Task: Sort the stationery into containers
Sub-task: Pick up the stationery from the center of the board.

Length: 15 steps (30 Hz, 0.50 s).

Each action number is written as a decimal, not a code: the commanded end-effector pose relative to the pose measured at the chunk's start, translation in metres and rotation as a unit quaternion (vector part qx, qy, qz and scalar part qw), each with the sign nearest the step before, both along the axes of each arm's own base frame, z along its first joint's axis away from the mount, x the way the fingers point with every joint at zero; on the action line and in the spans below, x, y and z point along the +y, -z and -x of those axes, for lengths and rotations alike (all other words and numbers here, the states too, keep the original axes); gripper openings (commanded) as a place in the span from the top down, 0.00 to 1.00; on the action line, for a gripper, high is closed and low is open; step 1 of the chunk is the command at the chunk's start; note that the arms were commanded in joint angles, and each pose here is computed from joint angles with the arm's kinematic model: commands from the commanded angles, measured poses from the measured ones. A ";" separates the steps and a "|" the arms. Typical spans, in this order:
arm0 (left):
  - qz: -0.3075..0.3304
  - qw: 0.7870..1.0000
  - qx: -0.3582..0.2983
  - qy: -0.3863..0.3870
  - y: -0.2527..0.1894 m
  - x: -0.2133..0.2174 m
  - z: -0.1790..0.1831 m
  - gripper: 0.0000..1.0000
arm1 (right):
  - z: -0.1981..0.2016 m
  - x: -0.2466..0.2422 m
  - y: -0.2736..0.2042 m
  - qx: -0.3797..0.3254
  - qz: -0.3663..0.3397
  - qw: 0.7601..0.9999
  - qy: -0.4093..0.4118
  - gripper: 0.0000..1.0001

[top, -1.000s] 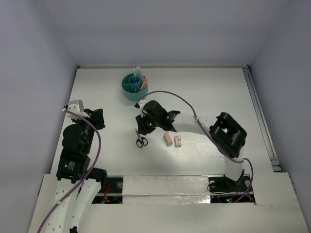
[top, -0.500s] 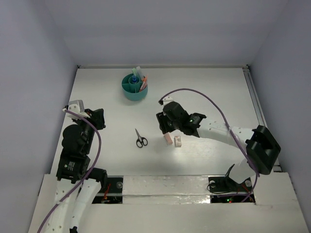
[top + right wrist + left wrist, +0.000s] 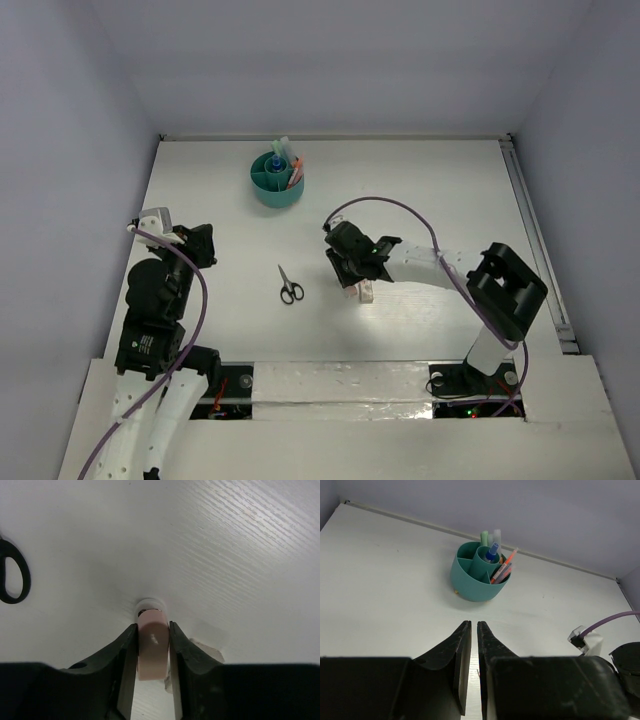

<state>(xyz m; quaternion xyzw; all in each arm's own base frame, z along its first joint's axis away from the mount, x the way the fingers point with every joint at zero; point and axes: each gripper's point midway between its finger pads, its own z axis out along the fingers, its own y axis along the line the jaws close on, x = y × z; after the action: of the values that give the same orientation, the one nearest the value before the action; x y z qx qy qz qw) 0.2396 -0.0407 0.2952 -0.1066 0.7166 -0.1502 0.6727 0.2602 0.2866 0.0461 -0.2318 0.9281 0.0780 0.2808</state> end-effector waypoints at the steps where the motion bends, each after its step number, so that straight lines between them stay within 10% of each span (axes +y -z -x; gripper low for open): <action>1: 0.006 1.000 -0.025 0.008 -0.013 -0.003 0.000 0.92 | -0.007 0.009 -0.005 -0.002 -0.008 1.000 -0.004 0.71; 4: 0.007 1.000 -0.028 0.008 -0.015 -0.003 0.000 0.92 | -0.013 0.013 -0.015 -0.016 -0.016 1.000 -0.002 0.88; 15: 0.006 0.999 -0.033 0.002 -0.016 -0.001 0.003 0.92 | -0.099 0.115 -0.145 -0.216 -0.184 0.957 -0.059 0.97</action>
<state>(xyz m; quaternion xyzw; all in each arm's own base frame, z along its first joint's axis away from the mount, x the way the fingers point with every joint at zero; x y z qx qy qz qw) 0.2383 -0.0406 0.2972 -0.1063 0.7137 -0.1514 0.6756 0.3194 0.3592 0.1369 -0.2370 0.8687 0.1622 0.4035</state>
